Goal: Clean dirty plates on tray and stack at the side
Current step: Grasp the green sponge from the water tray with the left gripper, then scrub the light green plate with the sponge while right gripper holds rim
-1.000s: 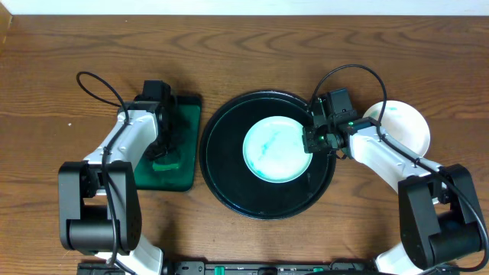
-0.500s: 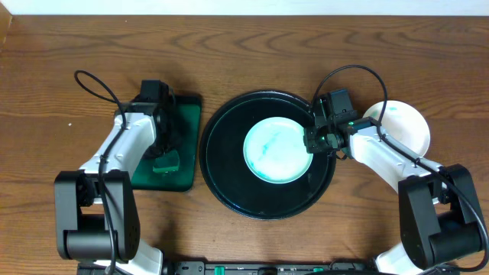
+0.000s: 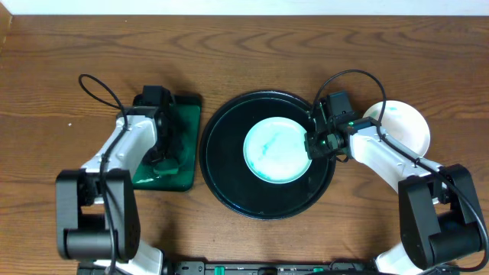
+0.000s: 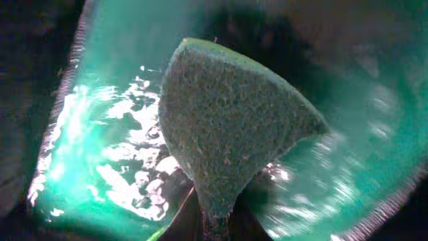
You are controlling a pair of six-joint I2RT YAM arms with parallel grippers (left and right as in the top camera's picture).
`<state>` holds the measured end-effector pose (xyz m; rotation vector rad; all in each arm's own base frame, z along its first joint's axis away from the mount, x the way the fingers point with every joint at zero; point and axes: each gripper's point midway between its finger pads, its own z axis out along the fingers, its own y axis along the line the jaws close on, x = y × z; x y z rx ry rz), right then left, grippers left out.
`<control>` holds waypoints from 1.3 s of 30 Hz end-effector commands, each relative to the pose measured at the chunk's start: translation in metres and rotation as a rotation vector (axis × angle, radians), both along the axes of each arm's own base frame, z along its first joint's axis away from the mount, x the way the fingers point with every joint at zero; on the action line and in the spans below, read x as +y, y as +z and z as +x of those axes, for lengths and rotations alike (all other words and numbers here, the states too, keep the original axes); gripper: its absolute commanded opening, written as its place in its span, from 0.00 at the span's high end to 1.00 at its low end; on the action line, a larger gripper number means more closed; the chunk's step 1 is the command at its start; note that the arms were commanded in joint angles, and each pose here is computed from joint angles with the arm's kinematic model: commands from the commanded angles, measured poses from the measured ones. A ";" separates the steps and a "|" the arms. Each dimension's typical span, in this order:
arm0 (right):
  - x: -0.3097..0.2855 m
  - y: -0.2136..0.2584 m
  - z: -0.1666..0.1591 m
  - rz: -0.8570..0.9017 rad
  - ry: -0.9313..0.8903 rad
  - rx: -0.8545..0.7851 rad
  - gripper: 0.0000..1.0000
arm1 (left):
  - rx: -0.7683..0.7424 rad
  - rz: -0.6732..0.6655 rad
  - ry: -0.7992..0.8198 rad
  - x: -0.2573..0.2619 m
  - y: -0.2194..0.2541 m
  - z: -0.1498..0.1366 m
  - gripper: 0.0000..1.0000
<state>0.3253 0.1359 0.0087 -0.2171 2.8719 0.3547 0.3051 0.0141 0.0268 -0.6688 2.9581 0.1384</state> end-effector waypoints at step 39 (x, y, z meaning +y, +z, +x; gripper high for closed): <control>0.027 0.004 0.005 -0.009 0.029 -0.056 0.99 | -0.053 -0.561 -0.385 -0.283 -0.020 0.008 0.93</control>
